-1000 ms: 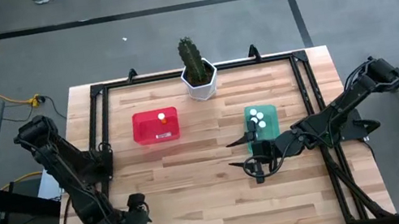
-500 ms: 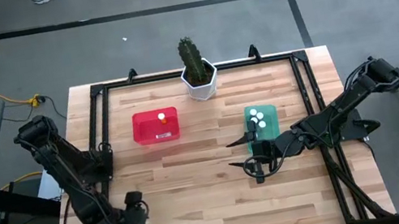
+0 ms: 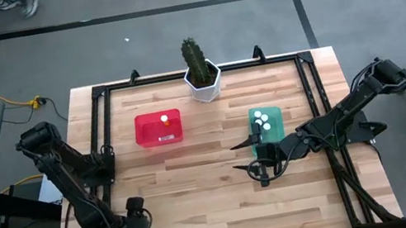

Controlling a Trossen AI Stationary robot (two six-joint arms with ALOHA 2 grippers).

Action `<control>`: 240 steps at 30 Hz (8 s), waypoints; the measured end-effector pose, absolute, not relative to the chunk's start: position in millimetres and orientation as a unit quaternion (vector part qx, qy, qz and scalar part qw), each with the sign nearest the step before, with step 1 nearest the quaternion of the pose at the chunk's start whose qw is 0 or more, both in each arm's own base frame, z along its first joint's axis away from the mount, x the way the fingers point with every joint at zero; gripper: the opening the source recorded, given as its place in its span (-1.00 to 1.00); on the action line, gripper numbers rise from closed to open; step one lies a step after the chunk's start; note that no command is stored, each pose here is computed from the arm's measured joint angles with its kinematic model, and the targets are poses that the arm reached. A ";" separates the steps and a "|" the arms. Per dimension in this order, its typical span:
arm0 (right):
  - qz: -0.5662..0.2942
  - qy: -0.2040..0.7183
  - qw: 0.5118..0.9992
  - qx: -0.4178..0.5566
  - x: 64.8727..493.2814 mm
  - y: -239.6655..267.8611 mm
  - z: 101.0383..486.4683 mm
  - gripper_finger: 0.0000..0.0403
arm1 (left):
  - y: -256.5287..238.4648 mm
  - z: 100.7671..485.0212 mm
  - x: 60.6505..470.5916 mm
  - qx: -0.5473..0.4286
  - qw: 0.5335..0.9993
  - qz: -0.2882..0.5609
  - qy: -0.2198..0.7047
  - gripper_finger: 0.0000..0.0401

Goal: Pick and place medicine bottles into bin by pill shape (circle, oval)
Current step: Put the transparent capsule bottle into the green bin, then return to home position

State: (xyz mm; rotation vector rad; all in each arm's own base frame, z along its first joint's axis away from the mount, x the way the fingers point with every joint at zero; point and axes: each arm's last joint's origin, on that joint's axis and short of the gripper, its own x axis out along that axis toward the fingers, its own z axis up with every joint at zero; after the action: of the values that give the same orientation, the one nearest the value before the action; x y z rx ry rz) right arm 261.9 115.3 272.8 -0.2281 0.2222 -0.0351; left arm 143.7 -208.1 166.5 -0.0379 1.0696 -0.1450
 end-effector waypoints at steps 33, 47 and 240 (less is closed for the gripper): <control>-0.016 0.104 0.986 -0.132 262.3 115.4 274.3 0.19 | -145.1 190.6 207.7 0.172 0.908 0.036 0.381 -0.33; 0.005 0.022 0.984 -0.178 258.1 129.8 290.8 0.19 | -69.9 200.0 305.5 0.152 0.967 0.044 0.202 -0.38; -0.139 -0.074 0.987 0.031 94.1 -6.5 183.1 -1.00 | 21.4 176.4 100.6 -0.014 0.977 0.207 -0.043 -1.00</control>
State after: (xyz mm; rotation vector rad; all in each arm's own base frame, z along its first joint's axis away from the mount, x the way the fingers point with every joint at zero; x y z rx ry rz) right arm 94.1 -6.5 183.1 0.0627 -0.1479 -0.2792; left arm 100.6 21.4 176.4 -0.0285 -0.0874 0.4165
